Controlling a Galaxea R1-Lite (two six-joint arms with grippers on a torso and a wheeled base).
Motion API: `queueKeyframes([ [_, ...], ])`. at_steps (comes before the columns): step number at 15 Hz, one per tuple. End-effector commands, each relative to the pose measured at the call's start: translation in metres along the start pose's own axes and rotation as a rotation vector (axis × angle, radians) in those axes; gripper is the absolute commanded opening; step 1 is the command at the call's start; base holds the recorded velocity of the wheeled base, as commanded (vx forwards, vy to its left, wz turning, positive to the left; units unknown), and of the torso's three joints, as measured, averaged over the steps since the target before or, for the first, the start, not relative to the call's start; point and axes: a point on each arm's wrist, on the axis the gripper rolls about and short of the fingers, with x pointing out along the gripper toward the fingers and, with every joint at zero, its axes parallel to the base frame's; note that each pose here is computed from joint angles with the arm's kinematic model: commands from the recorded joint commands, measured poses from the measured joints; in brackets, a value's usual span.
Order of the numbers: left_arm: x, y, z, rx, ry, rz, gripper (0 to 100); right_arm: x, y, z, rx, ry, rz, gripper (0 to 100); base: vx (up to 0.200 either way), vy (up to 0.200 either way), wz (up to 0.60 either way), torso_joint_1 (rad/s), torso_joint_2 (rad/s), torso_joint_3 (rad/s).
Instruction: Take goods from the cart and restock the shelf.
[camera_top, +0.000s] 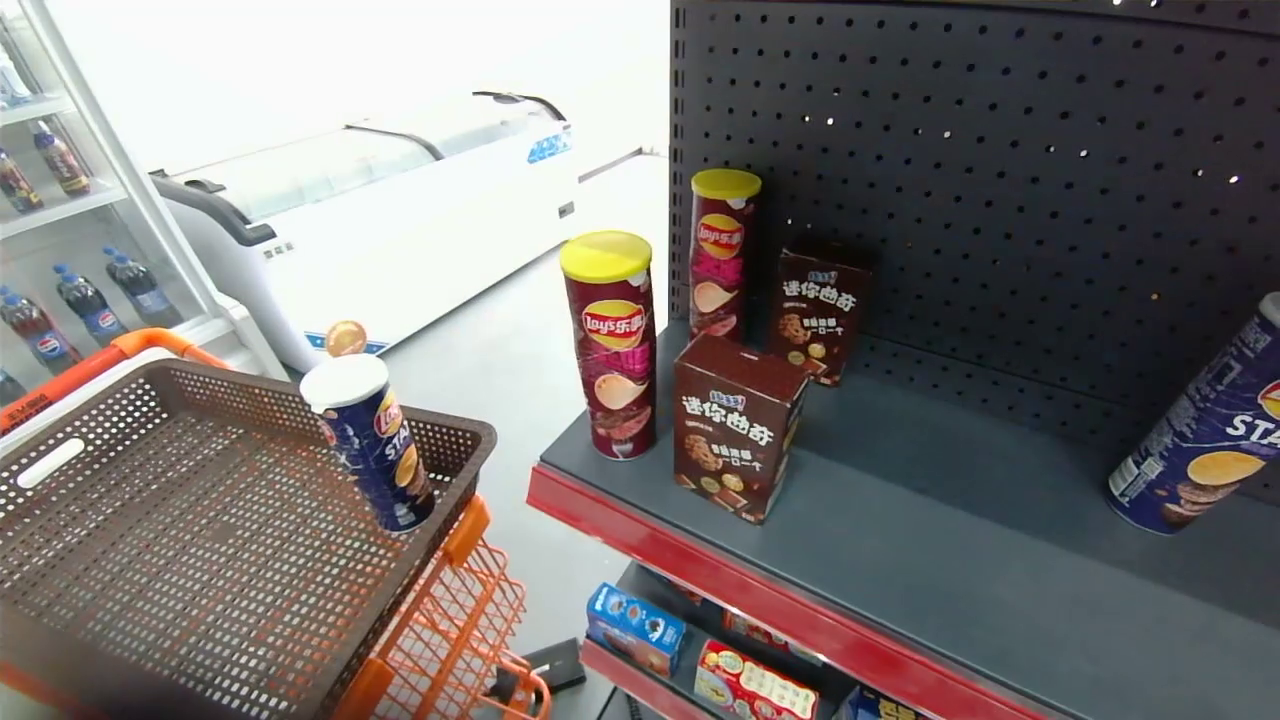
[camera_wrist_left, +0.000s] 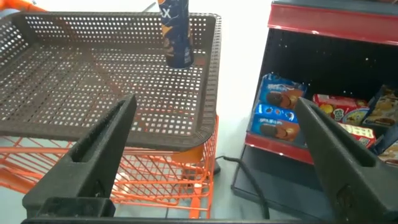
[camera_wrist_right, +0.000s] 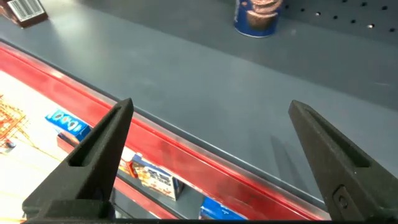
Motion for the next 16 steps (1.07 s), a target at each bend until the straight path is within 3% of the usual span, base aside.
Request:
queueKeyframes([
  [1, 0.0, 0.0, 0.0, 0.0, -0.002, 0.0, 100, 0.0, 0.0, 0.0, -0.001, 0.001, 0.002, 100, 0.0, 0.0, 0.0, 0.0, 0.0, 0.0],
  [4, 0.0, 0.0, 0.0, -0.004, -0.002, 0.009, 100, 0.0, 0.0, 0.0, -0.001, 0.001, 0.0, 100, 0.0, 0.0, 0.0, 0.0, 0.0, 0.0],
  [5, -0.002, 0.0, 0.008, 0.004, -0.029, 0.009, 100, 0.0, 0.0, 0.0, -0.001, 0.001, 0.0, 100, 0.0, 0.0, 0.0, 0.0, 0.0, 0.0],
  [6, -0.001, 0.001, 0.031, 0.013, -0.02, 0.002, 100, 0.0, 0.0, 0.0, -0.001, 0.003, 0.0, 100, 0.0, 0.0, 0.0, 0.0, 0.0, 0.0],
  [7, 0.01, 0.004, 0.051, 0.007, 0.065, -0.001, 100, 0.0, 0.0, 0.0, -0.001, 0.001, 0.0, 100, 0.0, 0.0, 0.0, 0.0, 0.0, 0.0],
  [9, 0.037, 0.009, 0.09, -0.001, 0.158, -0.002, 100, 0.0, 0.0, 0.0, -0.001, 0.003, 0.0, 100, 0.0, 0.0, 0.0, 0.0, 0.0, 0.0],
  [10, 0.037, 0.009, 0.09, -0.001, 0.158, -0.002, 100, 0.0, 0.0, 0.0, -0.001, 0.001, 0.0, 100, 0.0, 0.0, 0.0, 0.0, 0.0, 0.0],
  [11, 0.059, 0.013, 0.111, -0.005, 0.203, 0.001, 100, 0.0, 0.0, 0.0, -0.001, 0.001, 0.0, 100, 0.0, 0.0, 0.0, 0.0, 0.0, 0.0],
  [13, 0.082, 0.017, 0.11, -0.01, 0.302, 0.033, 100, 0.0, 0.0, 0.0, -0.001, 0.003, 0.0, 100, 0.0, 0.0, 0.0, 0.0, 0.0, 0.0],
  [14, 0.101, 0.022, 0.111, -0.014, 0.323, 0.053, 100, 0.0, 0.0, 0.0, -0.001, 0.001, 0.0, 100, 0.0, 0.0, 0.0, 0.0, 0.0, 0.0],
  [16, 0.145, 0.03, 0.111, -0.026, 0.307, 0.068, 100, 0.0, 0.0, 0.0, -0.001, 0.001, 0.0, 100, 0.0, 0.0, 0.0, 0.0, 0.0, 0.0],
])
